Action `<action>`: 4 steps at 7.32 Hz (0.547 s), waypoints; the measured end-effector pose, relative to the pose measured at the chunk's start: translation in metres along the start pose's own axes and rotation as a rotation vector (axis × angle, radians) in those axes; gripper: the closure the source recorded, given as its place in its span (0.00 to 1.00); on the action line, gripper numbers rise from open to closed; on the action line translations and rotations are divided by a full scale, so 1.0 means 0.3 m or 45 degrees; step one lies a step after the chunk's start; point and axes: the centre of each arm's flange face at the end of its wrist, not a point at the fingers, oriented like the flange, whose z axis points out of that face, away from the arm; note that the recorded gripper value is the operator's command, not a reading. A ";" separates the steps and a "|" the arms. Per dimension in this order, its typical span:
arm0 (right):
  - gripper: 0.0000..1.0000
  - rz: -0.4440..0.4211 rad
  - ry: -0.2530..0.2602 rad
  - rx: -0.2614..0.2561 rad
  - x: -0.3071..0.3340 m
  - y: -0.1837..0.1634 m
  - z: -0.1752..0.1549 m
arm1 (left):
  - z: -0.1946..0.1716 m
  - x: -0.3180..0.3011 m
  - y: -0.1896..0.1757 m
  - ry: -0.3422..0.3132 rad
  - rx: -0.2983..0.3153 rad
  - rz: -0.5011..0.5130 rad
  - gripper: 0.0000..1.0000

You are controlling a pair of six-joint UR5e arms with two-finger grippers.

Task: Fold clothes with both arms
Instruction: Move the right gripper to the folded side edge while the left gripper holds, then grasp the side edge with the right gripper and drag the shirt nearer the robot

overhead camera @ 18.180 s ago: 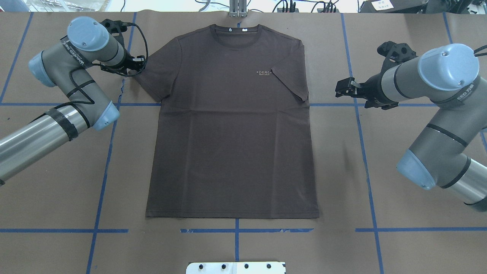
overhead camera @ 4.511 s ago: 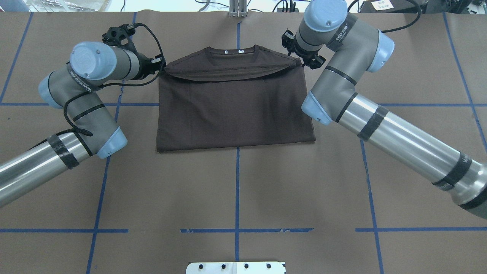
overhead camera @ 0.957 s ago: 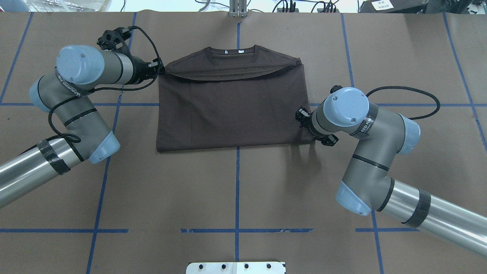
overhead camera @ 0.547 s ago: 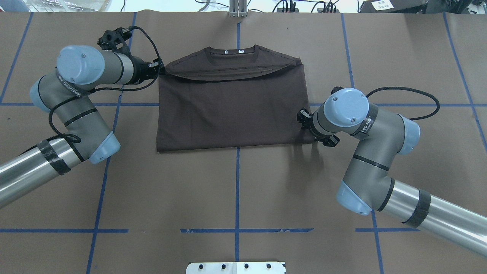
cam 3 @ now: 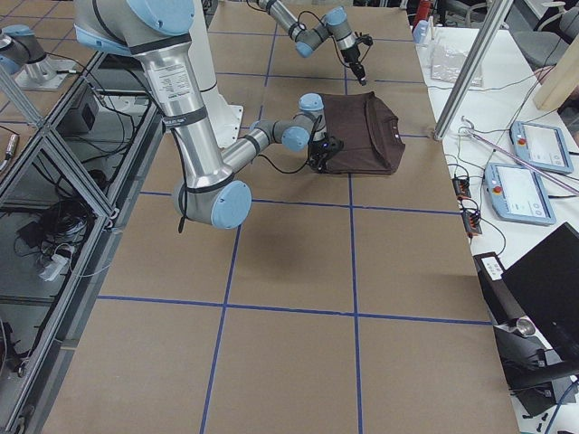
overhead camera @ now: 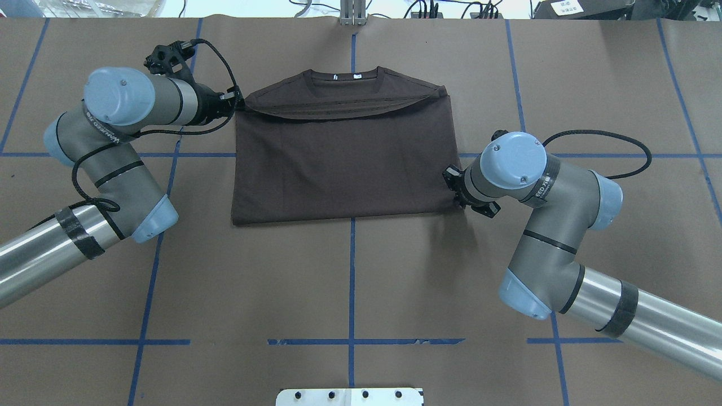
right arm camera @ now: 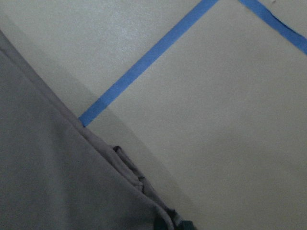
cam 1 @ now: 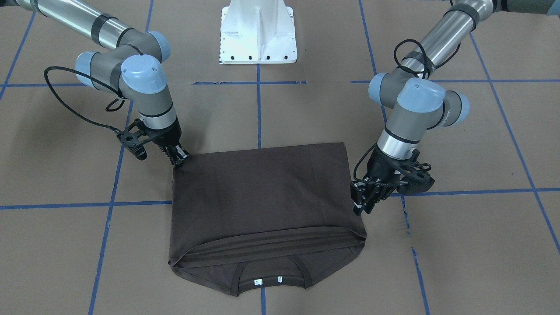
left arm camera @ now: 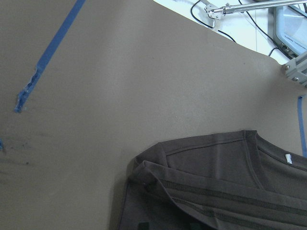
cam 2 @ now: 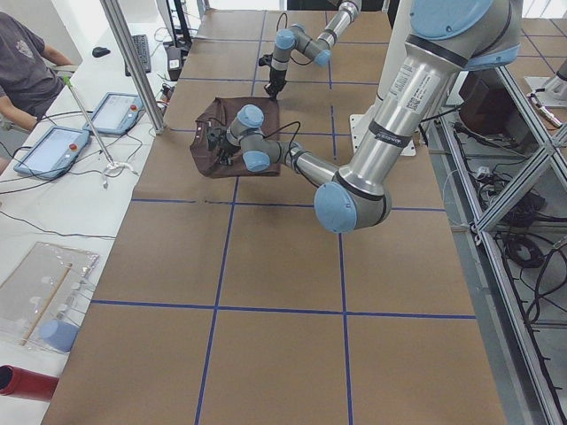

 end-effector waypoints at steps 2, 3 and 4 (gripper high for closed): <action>1.00 -0.001 -0.011 -0.012 -0.008 0.006 -0.016 | -0.001 0.001 -0.001 0.001 0.001 0.000 0.60; 1.00 -0.003 -0.026 -0.039 -0.002 0.015 -0.052 | -0.005 0.006 -0.001 0.006 0.001 0.000 0.60; 1.00 -0.016 -0.043 -0.084 0.038 0.045 -0.108 | -0.012 0.014 -0.001 0.013 0.001 -0.006 0.60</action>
